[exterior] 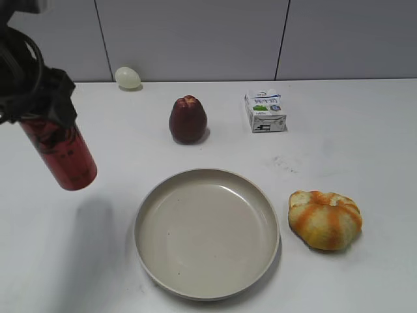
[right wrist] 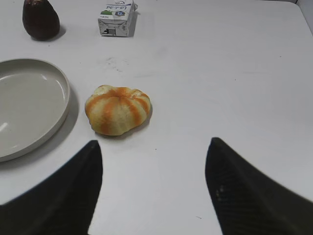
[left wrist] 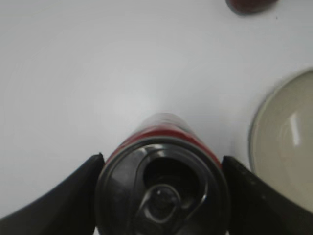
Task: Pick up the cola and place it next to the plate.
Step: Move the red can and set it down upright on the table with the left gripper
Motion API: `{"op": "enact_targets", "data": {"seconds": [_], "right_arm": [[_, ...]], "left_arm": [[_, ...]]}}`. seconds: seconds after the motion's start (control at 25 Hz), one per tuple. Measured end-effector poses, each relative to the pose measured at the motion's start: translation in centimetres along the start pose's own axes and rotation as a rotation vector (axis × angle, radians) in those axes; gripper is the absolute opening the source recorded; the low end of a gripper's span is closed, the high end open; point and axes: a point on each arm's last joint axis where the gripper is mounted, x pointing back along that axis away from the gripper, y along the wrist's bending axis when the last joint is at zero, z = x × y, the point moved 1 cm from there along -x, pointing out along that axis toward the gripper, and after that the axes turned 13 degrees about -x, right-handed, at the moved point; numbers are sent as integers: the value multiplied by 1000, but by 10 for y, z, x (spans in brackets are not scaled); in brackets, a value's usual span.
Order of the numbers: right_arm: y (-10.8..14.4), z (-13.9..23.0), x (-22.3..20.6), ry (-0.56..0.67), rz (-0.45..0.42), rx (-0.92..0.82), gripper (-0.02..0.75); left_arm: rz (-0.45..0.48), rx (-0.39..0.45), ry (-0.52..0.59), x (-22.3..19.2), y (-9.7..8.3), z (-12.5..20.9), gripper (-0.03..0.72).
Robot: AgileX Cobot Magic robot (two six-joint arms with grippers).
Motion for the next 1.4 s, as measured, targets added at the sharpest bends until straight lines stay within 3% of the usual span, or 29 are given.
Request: {"op": "enact_targets", "data": {"seconds": [0.2,0.44,0.68,0.92,1.04,1.24,1.4], "right_arm": [[0,0,0,0,0,0,531],[0,0,0,0,0,0,531],[0,0,0,0,0,0,531],[0,0,0,0,0,0,531],[0,0,0,0,0,0,531],[0,0,0,0,0,0,531],[0,0,0,0,0,0,531]], "left_arm": [[38,-39,27,-12,-34,15,530],[55,-42,28,-28,-51,29,530],[54,-38,61,-45,-53,46,530],[51,-43,28,-47,-53,43,530],[51,-42,20,-46,-53,42,587],[39,-35,-53,-10,-47,28,630],[5,-32,-140,25,-27,12,619]]}}
